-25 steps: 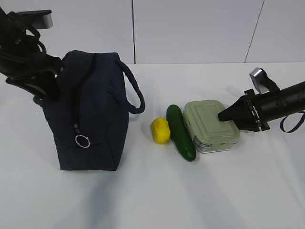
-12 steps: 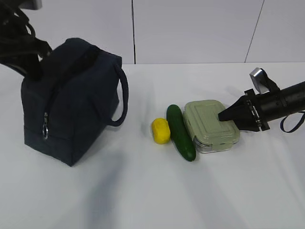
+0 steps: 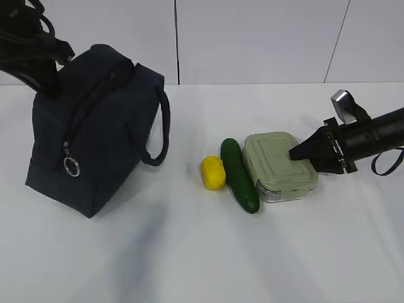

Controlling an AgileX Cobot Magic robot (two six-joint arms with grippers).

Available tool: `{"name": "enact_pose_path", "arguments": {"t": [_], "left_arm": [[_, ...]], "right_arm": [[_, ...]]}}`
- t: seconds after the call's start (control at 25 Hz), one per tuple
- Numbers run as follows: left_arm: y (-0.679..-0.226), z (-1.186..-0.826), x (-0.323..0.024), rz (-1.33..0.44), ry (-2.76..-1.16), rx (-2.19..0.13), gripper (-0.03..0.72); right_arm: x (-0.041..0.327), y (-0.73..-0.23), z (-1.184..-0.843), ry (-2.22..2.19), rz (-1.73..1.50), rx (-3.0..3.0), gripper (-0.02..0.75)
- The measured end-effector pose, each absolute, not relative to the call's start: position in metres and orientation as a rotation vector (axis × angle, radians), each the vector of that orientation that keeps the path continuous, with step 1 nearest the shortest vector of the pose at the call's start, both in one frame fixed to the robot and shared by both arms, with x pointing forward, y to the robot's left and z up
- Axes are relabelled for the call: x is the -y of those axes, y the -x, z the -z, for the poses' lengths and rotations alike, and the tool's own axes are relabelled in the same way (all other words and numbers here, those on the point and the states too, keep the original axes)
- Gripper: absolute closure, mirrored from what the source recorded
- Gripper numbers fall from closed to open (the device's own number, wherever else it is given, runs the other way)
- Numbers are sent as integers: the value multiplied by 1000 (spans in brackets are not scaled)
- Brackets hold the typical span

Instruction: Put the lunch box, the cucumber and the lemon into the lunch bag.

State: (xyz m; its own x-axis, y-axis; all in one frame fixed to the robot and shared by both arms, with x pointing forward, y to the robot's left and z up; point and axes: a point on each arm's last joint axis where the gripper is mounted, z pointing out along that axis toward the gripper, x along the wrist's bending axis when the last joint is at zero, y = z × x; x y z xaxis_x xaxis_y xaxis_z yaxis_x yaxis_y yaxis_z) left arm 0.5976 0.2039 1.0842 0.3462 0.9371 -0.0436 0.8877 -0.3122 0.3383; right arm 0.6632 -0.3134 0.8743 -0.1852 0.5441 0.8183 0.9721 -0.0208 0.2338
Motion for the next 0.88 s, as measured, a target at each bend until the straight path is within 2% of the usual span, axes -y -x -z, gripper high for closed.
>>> {"name": "enact_pose_path", "arguments": {"t": [0.52,0.88], "left_arm": [[-599,-1082,-206,-257,-2337,-1628,668],[-599,-1081,-206,-256,-2341,-1630,668]], "right_arm": [[313,-666,-875,1620,1137,1710,366],[315,-670,-889,1678,1174,1749,372]]}}
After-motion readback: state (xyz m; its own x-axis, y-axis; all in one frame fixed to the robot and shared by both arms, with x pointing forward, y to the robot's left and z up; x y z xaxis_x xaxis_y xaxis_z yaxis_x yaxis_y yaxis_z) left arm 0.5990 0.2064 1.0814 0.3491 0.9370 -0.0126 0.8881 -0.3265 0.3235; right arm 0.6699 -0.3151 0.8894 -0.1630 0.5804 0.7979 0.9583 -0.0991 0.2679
